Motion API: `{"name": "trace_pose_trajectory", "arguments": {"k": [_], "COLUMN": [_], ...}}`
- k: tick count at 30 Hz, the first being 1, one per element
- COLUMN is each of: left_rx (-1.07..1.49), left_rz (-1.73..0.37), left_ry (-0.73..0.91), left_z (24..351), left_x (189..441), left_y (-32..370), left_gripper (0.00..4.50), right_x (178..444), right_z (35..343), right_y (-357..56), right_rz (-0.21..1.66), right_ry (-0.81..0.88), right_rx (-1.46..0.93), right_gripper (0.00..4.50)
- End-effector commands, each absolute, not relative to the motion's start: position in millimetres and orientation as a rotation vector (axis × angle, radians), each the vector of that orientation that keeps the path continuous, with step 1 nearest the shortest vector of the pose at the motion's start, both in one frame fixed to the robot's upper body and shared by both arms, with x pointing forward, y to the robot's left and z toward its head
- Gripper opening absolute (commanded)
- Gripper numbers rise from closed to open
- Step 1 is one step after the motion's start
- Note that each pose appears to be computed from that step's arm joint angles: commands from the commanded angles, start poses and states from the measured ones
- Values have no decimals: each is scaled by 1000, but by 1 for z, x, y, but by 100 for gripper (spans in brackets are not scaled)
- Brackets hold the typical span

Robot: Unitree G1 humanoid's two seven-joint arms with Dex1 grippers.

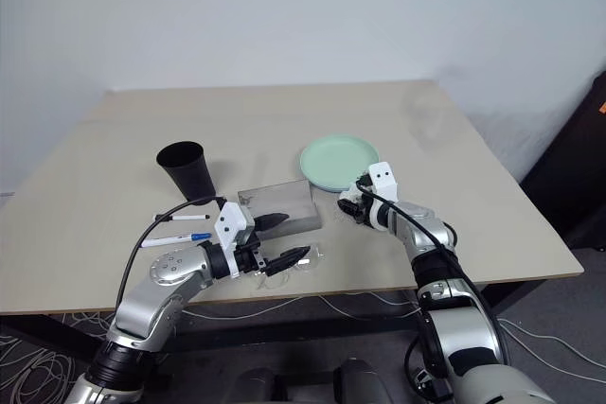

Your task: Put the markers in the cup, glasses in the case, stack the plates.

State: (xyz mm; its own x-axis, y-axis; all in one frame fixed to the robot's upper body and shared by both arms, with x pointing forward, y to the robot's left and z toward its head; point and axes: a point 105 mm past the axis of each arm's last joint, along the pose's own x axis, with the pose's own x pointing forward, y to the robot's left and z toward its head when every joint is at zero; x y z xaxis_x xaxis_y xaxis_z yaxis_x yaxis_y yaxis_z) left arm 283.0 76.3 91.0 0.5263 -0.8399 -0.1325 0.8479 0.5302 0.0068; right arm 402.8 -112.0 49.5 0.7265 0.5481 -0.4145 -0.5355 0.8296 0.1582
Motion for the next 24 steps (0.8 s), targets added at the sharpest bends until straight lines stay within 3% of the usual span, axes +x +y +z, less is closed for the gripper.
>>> {"name": "trace_pose_trajectory", "arguments": {"k": [1,6,12,18,21,24], "left_rx": [106,107,109,111,112,114], "left_rz": [-1016,-1017,-1020,-1019,-1021,-1025], "left_ry": [61,62,63,64,66,65], "left_z": [104,104,104,104,104,105], "left_x": [283,283,282,282,283,284], "left_y": [74,74,74,75,75,75], "left_gripper": [450,450,450,450,450,450], "right_x": [407,406,402,386,404,420], "right_z": [68,67,70,96,134,146], "right_y": [-108,-108,-107,-93,-94,-97], "right_rz": [616,618,643,808,767,711], "right_ry": [394,395,392,296,176,152], "right_rx": [32,34,36,27,11,-19], "right_gripper": [162,3,3,3,3,3]}}
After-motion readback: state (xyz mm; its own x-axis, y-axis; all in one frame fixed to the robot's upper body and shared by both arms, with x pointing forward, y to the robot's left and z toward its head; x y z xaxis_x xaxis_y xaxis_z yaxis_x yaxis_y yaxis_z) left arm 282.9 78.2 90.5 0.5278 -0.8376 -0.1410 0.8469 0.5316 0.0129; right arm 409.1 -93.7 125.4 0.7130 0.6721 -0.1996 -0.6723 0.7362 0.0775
